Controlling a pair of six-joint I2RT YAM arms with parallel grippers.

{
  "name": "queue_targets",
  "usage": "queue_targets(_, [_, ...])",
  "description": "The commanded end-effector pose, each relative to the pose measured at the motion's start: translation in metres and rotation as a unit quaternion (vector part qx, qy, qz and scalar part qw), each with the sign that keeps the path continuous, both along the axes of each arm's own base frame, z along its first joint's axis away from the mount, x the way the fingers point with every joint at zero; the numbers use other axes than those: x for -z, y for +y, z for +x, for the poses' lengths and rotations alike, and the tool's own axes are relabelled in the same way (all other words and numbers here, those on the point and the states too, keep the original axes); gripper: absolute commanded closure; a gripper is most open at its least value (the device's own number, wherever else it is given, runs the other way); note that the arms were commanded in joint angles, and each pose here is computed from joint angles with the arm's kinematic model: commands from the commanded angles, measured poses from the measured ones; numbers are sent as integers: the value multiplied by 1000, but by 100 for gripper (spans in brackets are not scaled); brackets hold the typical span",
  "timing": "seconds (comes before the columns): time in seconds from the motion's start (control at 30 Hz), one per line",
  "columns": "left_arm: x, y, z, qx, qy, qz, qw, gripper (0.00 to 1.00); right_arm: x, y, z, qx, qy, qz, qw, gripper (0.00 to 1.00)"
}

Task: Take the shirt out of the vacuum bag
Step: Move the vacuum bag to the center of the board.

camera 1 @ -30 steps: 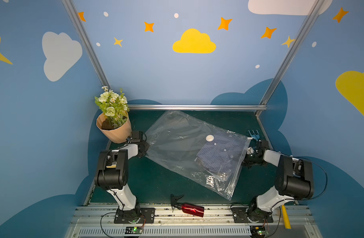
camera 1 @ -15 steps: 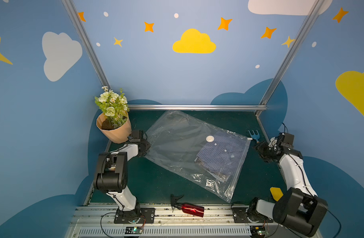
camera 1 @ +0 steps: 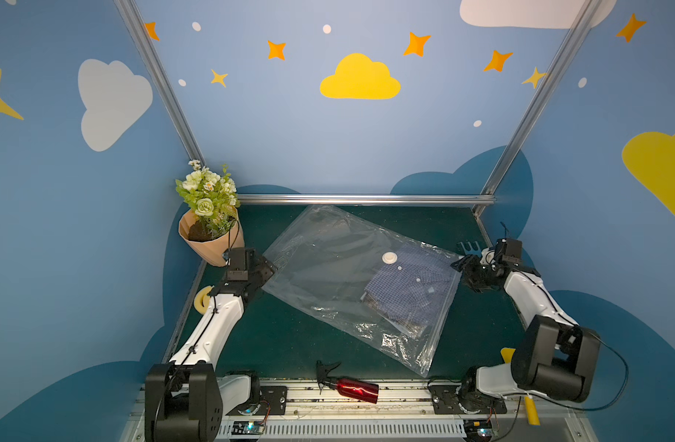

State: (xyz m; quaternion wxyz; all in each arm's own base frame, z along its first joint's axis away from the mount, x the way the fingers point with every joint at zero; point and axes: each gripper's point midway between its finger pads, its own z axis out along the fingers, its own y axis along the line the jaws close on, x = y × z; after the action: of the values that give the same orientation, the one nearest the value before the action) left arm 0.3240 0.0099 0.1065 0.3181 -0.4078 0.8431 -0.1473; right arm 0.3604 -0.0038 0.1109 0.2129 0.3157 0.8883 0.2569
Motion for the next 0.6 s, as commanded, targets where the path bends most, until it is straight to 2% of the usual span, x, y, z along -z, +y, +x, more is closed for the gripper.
queue_targets(0.0, [35,-4,-23,-27,40,-49,998,16,1,11,13,-18,-11,19,1000,39])
queue_targets(0.2, [57,-1,-14,-28,67,-44,996,16,14,13,13,-20,0,23,1000,54])
queue_targets(0.33, [65,-3,3,-23,64,-50,996,22,20,16,12,-19,6,28,999,66])
queue_targets(0.57, [79,1,24,-19,75,-38,996,33,25,16,10,-15,13,26,999,72])
